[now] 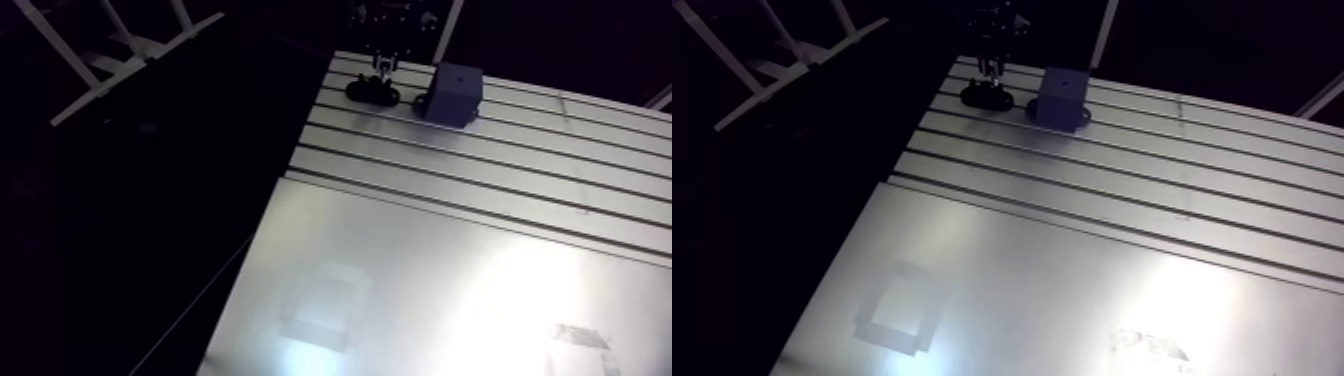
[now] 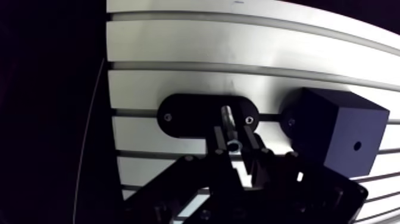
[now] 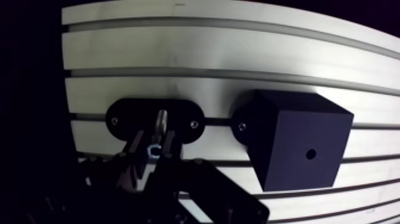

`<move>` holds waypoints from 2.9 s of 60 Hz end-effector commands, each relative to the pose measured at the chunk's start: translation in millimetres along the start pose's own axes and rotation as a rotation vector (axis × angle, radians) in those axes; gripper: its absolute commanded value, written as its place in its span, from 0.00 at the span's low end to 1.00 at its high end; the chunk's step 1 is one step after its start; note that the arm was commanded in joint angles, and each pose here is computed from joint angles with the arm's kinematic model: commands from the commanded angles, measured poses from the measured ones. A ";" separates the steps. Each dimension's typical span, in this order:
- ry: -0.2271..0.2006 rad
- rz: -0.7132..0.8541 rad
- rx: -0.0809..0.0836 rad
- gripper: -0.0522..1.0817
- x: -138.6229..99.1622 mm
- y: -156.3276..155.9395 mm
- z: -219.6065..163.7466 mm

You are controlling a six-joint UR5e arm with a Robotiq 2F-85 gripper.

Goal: Pick up the M10 bolt and insert it into the hole until fully seated.

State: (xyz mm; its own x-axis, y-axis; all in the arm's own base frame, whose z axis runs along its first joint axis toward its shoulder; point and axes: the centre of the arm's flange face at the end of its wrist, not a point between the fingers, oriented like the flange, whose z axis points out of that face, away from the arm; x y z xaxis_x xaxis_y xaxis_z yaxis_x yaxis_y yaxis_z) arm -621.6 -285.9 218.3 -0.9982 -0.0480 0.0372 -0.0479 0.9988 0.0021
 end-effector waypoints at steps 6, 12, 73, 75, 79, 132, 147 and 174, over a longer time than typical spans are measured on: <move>0.038 -0.001 0.009 0.84 -1.2 0.3 -30.3; 0.049 -0.001 0.003 0.84 -2.1 1.4 -38.2; -0.160 -0.016 -0.024 1.00 0.3 42.5 -100.0; -0.167 -0.017 -0.024 1.00 1.7 46.3 -100.5; -0.180 -0.013 -0.026 1.00 4.5 51.6 -103.7; -0.331 0.031 -0.030 1.00 43.7 95.8 -83.3; -0.350 0.042 -0.031 1.00 45.0 103.7 -84.9; -0.381 0.044 -0.042 1.00 50.0 107.7 -65.2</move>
State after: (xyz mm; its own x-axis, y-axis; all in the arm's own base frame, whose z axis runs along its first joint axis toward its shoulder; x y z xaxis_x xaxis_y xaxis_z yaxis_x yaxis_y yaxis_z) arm -671.4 -181.9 292.2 -0.9446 0.0056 -0.3282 -0.0089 0.9991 0.0426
